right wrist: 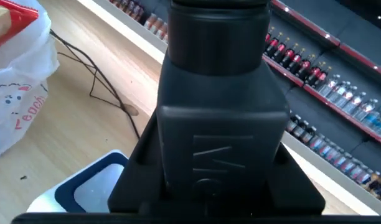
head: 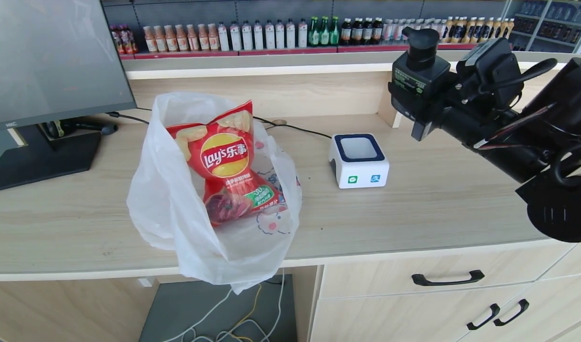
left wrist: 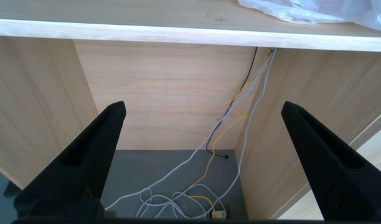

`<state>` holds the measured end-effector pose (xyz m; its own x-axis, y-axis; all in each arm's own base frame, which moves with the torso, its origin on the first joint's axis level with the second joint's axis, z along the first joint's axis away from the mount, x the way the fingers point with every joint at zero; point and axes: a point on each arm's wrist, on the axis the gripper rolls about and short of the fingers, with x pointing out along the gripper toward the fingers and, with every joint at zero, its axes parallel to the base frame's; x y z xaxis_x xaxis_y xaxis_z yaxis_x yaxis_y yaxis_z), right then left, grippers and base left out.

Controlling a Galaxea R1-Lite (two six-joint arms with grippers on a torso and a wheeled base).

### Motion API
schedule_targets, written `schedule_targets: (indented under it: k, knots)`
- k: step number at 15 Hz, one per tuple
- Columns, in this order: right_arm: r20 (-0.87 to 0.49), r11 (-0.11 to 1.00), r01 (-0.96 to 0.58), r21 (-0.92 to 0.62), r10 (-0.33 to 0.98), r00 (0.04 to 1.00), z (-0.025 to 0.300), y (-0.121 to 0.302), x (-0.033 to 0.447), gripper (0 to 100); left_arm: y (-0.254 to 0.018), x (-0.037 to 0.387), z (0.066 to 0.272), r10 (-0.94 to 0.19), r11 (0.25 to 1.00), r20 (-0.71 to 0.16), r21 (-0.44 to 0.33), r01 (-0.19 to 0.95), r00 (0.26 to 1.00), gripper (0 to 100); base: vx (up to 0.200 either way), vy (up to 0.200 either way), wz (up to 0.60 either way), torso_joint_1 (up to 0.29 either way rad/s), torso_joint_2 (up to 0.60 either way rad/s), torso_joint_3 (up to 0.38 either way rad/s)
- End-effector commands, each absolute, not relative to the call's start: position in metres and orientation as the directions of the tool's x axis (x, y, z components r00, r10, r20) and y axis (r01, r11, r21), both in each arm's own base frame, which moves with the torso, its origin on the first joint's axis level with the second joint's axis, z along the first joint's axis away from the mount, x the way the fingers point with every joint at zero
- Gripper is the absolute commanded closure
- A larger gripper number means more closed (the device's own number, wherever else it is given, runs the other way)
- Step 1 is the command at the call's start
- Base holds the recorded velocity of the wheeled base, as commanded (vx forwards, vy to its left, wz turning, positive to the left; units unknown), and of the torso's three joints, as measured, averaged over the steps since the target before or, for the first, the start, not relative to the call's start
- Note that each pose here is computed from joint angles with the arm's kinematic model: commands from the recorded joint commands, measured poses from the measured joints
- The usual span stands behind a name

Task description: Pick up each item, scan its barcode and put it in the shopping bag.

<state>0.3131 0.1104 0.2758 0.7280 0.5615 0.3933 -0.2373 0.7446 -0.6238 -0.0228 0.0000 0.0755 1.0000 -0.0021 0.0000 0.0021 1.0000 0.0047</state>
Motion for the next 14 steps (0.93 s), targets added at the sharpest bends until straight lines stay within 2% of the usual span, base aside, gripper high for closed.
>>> schedule_targets:
  k: [1,6,9,10,14]
  knots:
    - [0.400,0.688,-0.219,-0.692,0.618,0.677,0.270,0.119,0.348,100,0.000,-0.023,0.075,-0.002,1.000,0.000,0.005,0.002,1.000,0,0.000,0.000,0.00,0.000,0.00,0.000]
    - [0.421,0.591,-0.157,-0.791,0.713,0.561,0.265,0.133,0.366,100,0.000,-0.023,0.075,-0.003,1.000,0.000,0.005,0.003,1.000,0,0.000,0.000,0.00,0.000,0.00,0.000]
    - [0.425,0.551,-0.143,-0.822,0.761,0.491,0.246,0.134,0.381,100,0.000,-0.023,0.075,-0.002,1.000,0.000,0.005,0.002,1.000,0,0.000,0.000,0.00,0.000,0.00,0.000]
    - [0.400,0.512,-0.150,-0.846,0.796,0.455,0.230,0.130,0.391,100,0.000,-0.023,0.075,-0.003,1.000,0.000,0.005,0.003,1.000,0,0.000,0.000,0.00,0.000,0.00,0.000]
    - [0.358,0.455,-0.117,-0.883,0.813,0.458,0.212,0.119,0.403,100,0.000,-0.023,0.075,-0.002,1.000,0.000,0.005,0.002,1.000,0,0.000,0.000,0.00,0.000,0.00,0.000]
